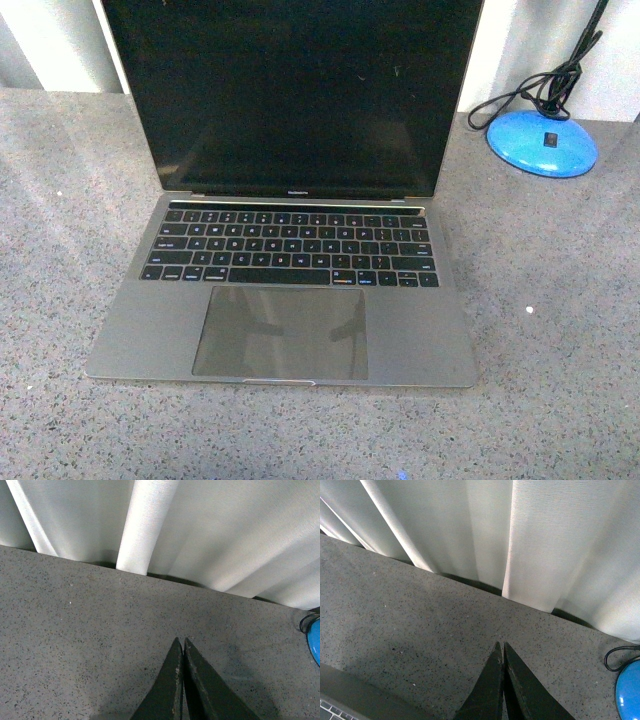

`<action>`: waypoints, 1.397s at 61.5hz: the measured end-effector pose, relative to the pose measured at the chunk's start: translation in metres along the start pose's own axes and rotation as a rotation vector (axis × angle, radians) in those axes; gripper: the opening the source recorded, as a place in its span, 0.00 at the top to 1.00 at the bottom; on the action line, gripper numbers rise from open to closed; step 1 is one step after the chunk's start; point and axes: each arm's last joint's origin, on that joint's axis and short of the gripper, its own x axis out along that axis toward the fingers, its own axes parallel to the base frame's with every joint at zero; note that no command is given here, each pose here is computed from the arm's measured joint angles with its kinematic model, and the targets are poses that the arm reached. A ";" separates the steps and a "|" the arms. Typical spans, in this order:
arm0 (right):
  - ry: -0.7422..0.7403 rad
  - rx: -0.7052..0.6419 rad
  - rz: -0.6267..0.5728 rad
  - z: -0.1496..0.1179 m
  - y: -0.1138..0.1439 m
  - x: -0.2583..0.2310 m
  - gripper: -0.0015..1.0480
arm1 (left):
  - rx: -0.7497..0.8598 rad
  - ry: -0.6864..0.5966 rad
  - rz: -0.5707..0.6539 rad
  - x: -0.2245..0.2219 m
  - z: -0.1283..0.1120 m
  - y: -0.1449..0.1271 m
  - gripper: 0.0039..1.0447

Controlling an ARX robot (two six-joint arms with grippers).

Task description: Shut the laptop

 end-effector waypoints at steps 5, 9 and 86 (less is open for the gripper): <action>0.002 0.001 -0.002 -0.001 0.001 0.000 0.99 | 0.001 0.009 0.003 -0.002 0.000 0.000 0.97; 0.005 0.004 -0.004 -0.002 0.002 0.000 0.99 | 0.003 0.019 0.000 -0.004 0.000 0.000 0.97; 0.094 0.080 -0.057 -0.039 0.032 -0.027 0.99 | 0.007 0.133 0.004 -0.038 -0.039 0.011 0.97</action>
